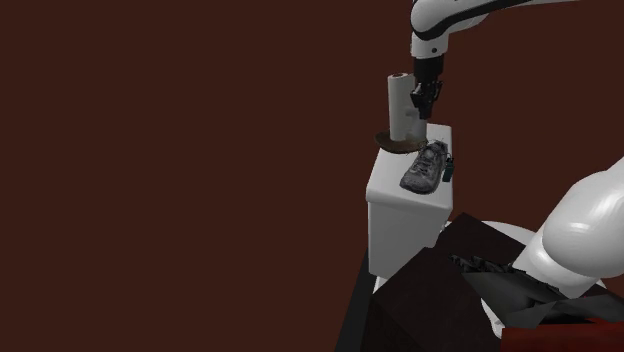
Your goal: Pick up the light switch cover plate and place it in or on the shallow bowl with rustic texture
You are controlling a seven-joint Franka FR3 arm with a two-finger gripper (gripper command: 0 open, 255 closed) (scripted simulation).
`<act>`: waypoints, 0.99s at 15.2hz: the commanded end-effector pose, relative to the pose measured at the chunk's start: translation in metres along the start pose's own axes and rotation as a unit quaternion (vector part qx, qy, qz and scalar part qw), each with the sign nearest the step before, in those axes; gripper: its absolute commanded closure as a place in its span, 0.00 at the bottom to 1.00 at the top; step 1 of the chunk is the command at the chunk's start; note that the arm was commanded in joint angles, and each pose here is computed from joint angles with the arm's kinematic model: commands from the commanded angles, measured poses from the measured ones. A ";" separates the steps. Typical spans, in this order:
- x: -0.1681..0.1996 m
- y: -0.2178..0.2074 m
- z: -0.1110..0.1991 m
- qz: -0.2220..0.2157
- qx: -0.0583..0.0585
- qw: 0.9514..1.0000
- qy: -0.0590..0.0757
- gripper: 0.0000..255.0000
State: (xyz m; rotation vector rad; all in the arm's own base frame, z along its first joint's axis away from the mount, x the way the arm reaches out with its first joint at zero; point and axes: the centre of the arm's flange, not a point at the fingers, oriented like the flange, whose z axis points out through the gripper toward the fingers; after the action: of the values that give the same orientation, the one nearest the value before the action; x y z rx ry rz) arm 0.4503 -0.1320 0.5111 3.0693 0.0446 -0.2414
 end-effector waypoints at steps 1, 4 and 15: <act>0.000 0.000 0.000 0.000 0.000 1.000 0.000 1.00; 0.000 0.000 0.000 0.000 0.000 1.000 0.000 0.00; 0.000 0.000 -0.050 0.000 0.000 1.000 0.000 0.00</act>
State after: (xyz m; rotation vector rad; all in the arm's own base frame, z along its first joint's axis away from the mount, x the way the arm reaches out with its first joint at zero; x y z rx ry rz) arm 0.4578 -0.1289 0.5592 3.0692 0.0446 -0.2405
